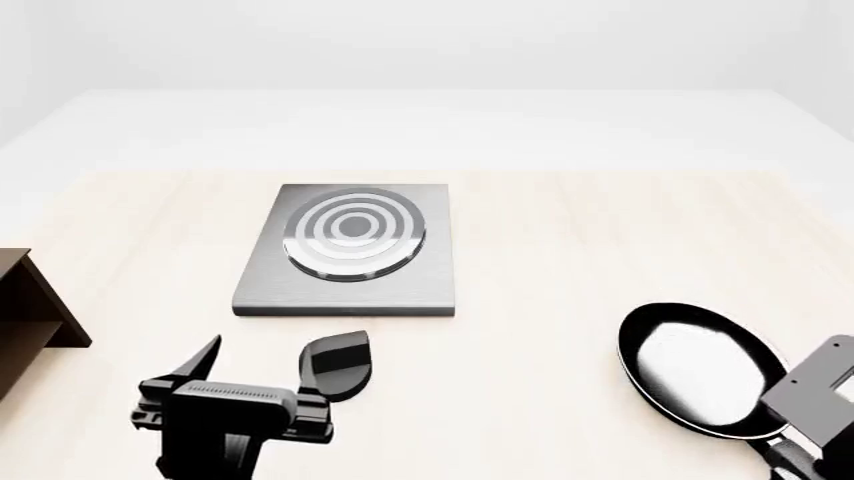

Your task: Turn on the stove and put the frying pan on it.

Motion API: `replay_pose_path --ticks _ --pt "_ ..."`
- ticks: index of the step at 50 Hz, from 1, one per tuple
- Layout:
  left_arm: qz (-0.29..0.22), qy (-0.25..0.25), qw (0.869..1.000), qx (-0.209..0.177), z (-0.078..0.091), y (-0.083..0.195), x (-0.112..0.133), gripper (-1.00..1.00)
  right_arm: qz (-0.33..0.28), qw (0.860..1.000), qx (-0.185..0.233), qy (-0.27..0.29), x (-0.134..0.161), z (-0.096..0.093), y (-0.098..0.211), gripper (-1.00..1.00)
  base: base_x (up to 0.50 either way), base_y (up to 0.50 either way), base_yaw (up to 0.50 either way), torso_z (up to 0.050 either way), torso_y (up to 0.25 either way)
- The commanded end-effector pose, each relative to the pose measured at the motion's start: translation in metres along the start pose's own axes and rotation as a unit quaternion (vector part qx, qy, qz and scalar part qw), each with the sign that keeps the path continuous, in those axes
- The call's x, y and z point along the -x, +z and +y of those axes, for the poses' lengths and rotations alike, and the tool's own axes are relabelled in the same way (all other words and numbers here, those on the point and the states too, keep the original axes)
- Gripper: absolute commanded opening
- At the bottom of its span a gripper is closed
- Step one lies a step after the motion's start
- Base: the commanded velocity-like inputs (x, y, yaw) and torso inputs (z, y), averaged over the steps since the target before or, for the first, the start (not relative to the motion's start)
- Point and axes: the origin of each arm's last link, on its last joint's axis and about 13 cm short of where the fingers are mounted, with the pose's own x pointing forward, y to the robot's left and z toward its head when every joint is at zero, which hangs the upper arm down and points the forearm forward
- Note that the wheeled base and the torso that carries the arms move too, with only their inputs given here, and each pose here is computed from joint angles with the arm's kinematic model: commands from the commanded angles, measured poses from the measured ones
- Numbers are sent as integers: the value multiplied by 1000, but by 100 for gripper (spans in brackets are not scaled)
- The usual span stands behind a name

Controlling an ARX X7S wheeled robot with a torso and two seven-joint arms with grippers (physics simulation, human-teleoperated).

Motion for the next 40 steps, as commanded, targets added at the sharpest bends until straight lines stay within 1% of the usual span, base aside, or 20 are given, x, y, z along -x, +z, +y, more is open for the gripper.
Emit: replay_pose_path --ticks 1,4,8,9,11,14,16,26,40 --pt "-1 3 1000 -1 1 1 -1 100 5 1000 -8 4 -12 8 -8 100 0 0 0 0 0" --pt "-1 5 1000 -1 1 1 -1 100 10 1000 -5 9 -13 10 -11 100 0 0 0 0 0" --pt "-1 3 1000 -1 0 1 0 100 22 1000 5 0 -17 11 -16 100 0 0 0 0 0" --pt "-1 3 1000 -2 0 0 -1 100 24 1000 6 -5 -19 11 -17 100 0 0 0 0 0" --pt "-1 3 1000 -1 1 0 -1 100 35 999 20 -28 -23 11 -19 100 0 0 0 0 0" --pt "0 4 1000 -2 1 0 -1 100 27 999 1 -27 -25 11 -19 100 0 0 0 0 0" --pt "1 3 1000 -2 1 0 -1 100 23 1000 -3 -20 -25 11 -19 100 0 0 0 0 0" --pt "0 3 1000 -3 0 1 -1 100 26 999 -1 -21 -30 15 -24 100 0 0 0 0 0" --pt "0 6 1000 -4 1 1 -2 100 32 999 -1 1 -47 26 -29 100 5 -1 2 -1 0"
